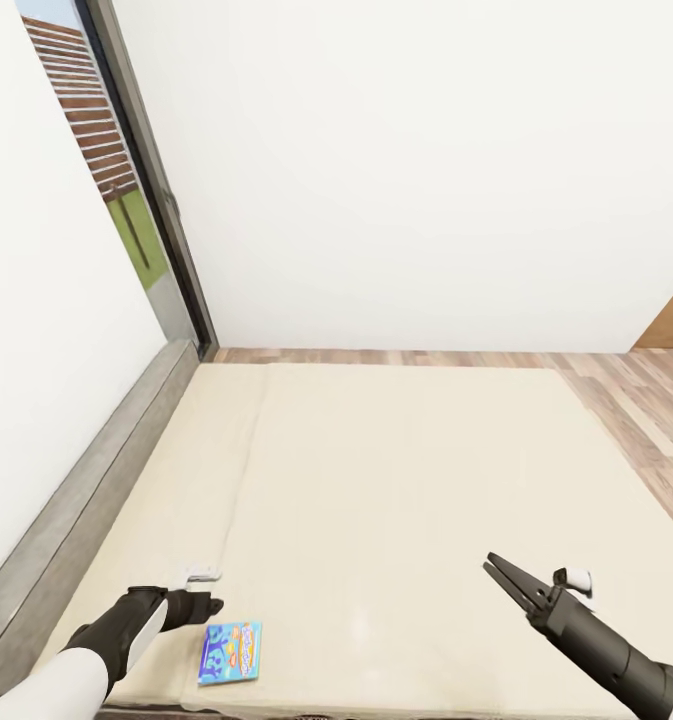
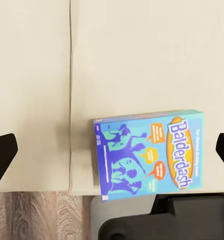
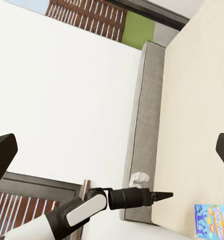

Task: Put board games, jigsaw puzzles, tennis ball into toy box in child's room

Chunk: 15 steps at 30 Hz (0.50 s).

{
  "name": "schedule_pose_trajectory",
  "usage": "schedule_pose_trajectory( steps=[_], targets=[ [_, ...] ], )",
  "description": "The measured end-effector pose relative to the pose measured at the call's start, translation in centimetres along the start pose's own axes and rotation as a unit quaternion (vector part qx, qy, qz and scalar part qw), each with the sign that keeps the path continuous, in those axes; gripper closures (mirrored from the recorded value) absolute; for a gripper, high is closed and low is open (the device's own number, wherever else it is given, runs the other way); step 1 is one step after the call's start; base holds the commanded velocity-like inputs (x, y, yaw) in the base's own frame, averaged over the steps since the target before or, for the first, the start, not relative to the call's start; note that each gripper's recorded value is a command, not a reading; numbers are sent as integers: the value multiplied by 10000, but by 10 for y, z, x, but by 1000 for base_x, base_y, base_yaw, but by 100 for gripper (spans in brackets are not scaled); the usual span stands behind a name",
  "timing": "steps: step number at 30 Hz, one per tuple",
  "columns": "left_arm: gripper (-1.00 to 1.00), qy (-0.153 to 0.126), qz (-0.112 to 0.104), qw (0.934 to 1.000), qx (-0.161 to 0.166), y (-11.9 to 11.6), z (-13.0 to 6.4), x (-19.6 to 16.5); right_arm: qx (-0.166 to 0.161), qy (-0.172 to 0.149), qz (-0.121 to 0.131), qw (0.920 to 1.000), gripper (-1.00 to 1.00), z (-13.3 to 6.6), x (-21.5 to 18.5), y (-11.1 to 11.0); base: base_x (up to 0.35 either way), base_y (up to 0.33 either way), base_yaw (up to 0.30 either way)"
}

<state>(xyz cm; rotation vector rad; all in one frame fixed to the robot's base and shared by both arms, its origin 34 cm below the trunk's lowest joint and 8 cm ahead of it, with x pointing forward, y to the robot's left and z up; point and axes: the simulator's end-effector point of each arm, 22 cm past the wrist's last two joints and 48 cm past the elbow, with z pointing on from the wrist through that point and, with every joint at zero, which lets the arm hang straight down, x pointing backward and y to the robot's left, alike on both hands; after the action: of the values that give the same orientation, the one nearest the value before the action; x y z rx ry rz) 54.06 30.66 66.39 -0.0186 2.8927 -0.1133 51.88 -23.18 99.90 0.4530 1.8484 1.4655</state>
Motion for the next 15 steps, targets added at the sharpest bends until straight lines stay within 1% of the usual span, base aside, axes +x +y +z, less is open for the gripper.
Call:
schedule_pose_trajectory(
  steps=[15],
  targets=[
    [-100,171,-21,9999,-4,0,8,13,117,15,77,9999,-100,-1,2,-11,0,0,0]
  ],
)
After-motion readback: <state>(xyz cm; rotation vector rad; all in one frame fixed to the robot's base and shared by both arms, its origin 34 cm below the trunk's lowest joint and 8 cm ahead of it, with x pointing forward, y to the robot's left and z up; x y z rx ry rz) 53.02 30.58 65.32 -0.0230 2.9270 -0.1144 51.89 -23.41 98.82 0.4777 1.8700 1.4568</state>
